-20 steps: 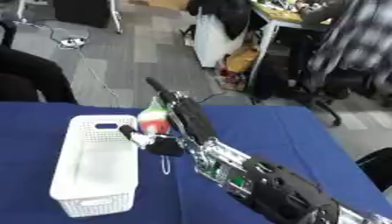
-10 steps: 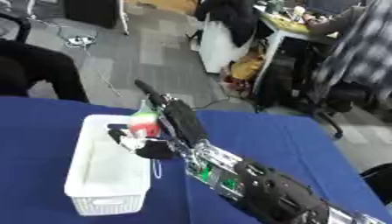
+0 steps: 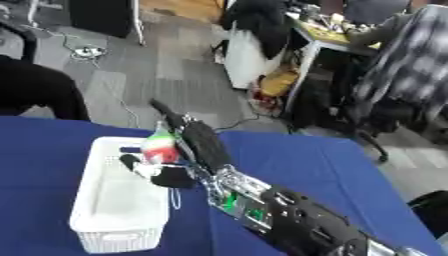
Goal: Pick up objects on the table and place them in the box.
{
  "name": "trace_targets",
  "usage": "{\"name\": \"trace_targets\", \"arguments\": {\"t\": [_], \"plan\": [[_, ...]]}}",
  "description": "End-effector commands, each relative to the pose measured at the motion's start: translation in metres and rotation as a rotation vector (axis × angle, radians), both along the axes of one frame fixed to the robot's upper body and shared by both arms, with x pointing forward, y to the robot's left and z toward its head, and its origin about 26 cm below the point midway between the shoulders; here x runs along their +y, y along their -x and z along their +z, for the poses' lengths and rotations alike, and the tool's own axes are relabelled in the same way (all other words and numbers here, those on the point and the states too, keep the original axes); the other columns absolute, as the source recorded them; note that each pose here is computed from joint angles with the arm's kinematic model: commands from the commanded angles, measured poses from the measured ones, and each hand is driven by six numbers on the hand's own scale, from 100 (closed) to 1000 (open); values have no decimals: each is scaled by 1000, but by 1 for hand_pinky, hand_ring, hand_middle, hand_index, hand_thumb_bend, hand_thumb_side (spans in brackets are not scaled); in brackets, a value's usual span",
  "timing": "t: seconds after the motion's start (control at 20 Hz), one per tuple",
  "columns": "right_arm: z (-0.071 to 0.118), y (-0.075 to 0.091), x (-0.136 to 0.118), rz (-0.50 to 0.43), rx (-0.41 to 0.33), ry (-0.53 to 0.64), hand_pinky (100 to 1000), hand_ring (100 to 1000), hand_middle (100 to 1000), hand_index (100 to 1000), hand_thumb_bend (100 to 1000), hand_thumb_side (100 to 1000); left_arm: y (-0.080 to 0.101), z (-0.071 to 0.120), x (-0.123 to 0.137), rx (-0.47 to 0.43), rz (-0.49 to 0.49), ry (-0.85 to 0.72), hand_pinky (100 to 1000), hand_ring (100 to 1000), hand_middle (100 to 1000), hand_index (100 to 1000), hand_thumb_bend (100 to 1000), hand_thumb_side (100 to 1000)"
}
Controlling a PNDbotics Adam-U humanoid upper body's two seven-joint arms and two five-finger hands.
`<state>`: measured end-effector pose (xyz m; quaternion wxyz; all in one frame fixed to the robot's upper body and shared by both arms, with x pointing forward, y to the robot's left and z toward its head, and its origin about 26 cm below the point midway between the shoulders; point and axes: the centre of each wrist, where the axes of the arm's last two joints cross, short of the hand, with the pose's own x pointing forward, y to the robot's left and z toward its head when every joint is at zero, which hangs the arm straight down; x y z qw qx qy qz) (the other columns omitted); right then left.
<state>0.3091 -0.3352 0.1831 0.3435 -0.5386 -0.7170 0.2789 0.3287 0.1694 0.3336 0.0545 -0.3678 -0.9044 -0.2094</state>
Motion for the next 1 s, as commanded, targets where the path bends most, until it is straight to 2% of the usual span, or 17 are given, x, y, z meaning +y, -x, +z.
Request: {"name": "trace_targets", "arguments": {"t": [0.05, 0.5, 0.55, 0.6, 0.65, 0.7, 0.75, 0.8, 0.85, 0.9, 0.95, 1.0], "plan": [[11, -1, -6, -12, -42, 6, 100, 100, 100, 1000, 549, 745, 8, 11, -5, -32, -22, 2, 662, 785, 884, 799, 160, 934], [12, -3, -10, -22, -71, 3, 100, 100, 100, 1000, 550, 754, 13, 16, -12, -24, -53, 8, 661, 785, 884, 797, 163, 937], [10, -3, -13, -39, -68, 11, 100, 100, 100, 1000, 569, 865, 13, 16, -13, -21, -55, 9, 661, 785, 883, 795, 163, 938], [9, -4, -16, -61, -66, 28, 100, 100, 100, 1000, 633, 962, 14, 16, -13, -17, -55, 10, 661, 784, 883, 795, 163, 938], [6, -5, -18, -85, -57, 51, 100, 141, 190, 1000, 705, 1000, 14, 15, -12, -15, -54, 9, 660, 782, 882, 794, 163, 938], [5, -5, -19, -100, -50, 69, 100, 314, 369, 1000, 721, 1000, 14, 15, -12, -13, -53, 8, 660, 782, 882, 794, 163, 938], [0, -6, -22, -122, -18, 94, 282, 575, 630, 1000, 732, 1000, 14, 15, -12, -13, -51, 7, 660, 782, 883, 793, 163, 938], [-4, -7, -25, -142, 16, 117, 572, 727, 773, 1000, 744, 1000, 14, 16, -11, -14, -49, 5, 660, 782, 883, 794, 162, 937], [-6, -9, -27, -157, 44, 136, 720, 792, 830, 1000, 757, 1000, 13, 16, -11, -17, -47, 2, 660, 782, 883, 794, 162, 937], [-6, -9, -28, -165, 62, 150, 652, 764, 806, 1000, 752, 1000, 13, 16, -10, -19, -45, 1, 660, 782, 883, 794, 162, 937], [-6, -10, -28, -170, 81, 161, 904, 879, 896, 1000, 813, 1000, 13, 16, -9, -22, -43, -2, 660, 782, 883, 793, 161, 937], [-6, -10, -29, -172, 93, 167, 929, 894, 903, 1000, 721, 1000, 13, 16, -9, -24, -41, -4, 660, 782, 883, 793, 130, 912]]}}
